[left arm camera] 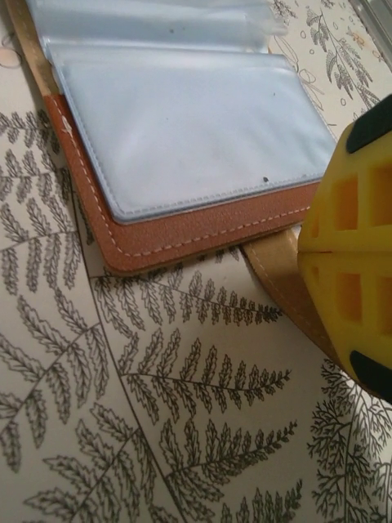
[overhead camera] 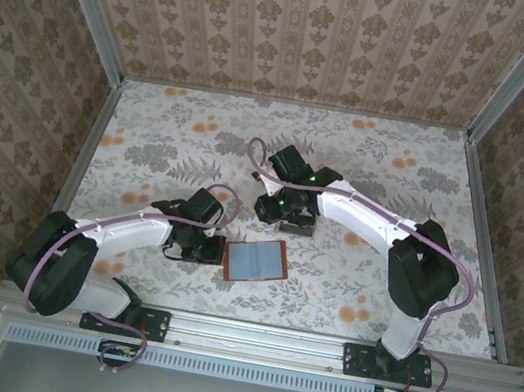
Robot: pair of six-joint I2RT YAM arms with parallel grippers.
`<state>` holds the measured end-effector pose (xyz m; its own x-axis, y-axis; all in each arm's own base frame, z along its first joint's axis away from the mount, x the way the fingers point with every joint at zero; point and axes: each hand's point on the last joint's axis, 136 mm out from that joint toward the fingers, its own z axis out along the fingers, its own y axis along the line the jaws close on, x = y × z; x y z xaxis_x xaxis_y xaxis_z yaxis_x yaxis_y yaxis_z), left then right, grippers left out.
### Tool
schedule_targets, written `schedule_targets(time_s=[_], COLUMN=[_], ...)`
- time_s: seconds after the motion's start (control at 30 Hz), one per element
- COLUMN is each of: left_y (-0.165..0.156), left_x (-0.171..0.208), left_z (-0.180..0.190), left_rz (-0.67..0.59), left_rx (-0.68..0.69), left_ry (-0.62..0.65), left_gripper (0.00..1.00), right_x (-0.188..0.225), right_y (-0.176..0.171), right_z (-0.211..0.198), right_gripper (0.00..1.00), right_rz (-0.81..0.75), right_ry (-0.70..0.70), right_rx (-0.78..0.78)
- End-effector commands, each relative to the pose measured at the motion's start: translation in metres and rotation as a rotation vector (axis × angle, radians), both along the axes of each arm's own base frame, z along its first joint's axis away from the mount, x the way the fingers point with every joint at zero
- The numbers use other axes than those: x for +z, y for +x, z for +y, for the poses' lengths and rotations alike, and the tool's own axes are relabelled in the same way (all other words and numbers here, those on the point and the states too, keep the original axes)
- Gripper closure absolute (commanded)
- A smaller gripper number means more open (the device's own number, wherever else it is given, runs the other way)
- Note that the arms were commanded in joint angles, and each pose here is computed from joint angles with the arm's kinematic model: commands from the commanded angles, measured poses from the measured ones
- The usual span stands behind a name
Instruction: Take the credit cards out of the card holder
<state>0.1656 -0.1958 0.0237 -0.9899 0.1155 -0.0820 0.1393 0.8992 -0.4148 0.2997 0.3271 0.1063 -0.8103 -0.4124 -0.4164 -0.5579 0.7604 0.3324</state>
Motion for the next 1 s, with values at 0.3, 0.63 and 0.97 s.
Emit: schedule_targets(time_s=[0.3,0.63,0.97], left_y=[0.003,-0.001,-0.003], left_x=[-0.006,-0.012,-0.014], left_z=[0.009,0.010,0.011], left_rz=[-0.020,-0.010,-0.005], left_rx=[0.023,0.026,0.028], left_ry=[0.040,0.039,0.035], left_gripper=[0.98,0.98,0.98], right_x=[-0.012,-0.042,-0.057], right_y=[-0.048,-0.072,-0.086], right_z=[0.032,0.036,0.050], right_gripper=[0.89,0.82,0.72], right_rz=[0.279,0.357,0.399], right_ry=[0.166,0.096,0.079], right_rx=[-0.197,-0.224,-0.218])
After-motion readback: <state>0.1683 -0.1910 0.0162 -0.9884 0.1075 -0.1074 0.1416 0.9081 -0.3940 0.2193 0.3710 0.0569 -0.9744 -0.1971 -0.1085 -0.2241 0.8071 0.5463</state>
